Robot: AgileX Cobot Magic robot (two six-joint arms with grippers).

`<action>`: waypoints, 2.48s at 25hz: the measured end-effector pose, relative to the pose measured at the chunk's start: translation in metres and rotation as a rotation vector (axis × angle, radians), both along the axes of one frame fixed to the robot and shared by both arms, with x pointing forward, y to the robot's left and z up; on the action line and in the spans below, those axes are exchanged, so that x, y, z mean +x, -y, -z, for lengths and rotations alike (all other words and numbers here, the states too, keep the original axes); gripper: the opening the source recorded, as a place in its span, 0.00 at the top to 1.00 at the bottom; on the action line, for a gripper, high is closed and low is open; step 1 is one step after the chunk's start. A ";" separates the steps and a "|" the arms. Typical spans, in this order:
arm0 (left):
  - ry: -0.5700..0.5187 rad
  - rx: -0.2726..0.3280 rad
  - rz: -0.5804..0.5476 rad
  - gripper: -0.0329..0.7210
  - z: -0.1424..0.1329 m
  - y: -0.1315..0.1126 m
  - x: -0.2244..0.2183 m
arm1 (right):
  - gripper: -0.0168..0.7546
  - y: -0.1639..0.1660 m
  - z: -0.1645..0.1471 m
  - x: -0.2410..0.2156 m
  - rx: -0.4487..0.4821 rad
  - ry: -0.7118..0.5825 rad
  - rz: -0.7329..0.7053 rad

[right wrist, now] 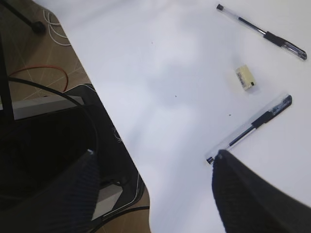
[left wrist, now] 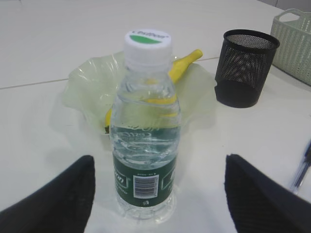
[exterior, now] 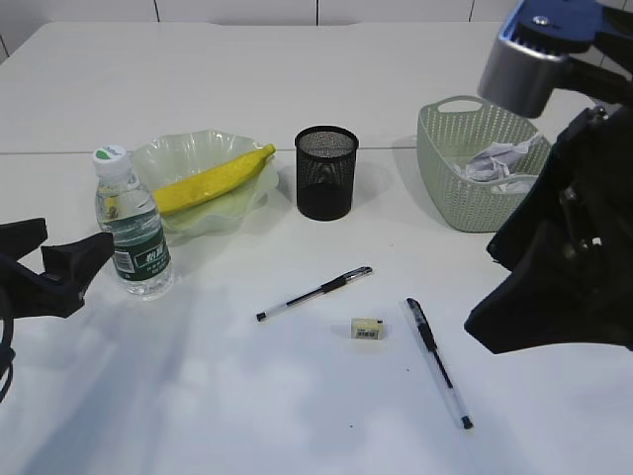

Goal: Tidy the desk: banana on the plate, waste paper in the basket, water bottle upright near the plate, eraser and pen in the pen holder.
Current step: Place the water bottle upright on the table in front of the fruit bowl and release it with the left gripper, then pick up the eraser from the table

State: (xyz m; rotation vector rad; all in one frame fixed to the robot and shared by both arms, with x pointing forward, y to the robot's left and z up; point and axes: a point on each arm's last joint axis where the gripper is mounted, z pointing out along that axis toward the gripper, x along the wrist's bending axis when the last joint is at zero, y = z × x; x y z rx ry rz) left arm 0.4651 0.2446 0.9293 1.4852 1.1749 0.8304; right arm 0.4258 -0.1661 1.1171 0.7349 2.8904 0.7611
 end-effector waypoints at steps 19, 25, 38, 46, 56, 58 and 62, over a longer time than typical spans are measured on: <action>0.005 0.012 -0.028 0.17 -0.051 -0.009 -0.030 | 0.29 0.002 0.001 0.002 0.012 -0.065 0.175; 0.001 0.028 -0.043 0.17 -0.075 -0.011 -0.032 | 0.32 0.006 0.002 0.004 -0.008 -0.085 0.278; -0.003 0.036 -0.060 0.17 -0.100 -0.013 -0.033 | 0.33 0.023 0.005 0.014 -0.097 -0.062 0.638; -0.014 0.037 -0.061 0.17 -0.099 -0.013 -0.033 | 0.33 0.019 0.017 0.025 -0.127 -0.100 0.680; -0.017 0.036 -0.062 0.17 -0.099 -0.013 -0.033 | 0.33 0.003 0.053 0.054 -0.176 -0.169 0.719; -0.017 0.036 -0.062 0.17 -0.099 -0.013 -0.033 | 0.35 0.000 0.062 0.060 -0.180 -0.177 0.729; -0.021 0.037 -0.062 0.18 -0.098 -0.013 -0.034 | 0.37 -0.007 0.079 0.072 -0.189 -0.196 0.749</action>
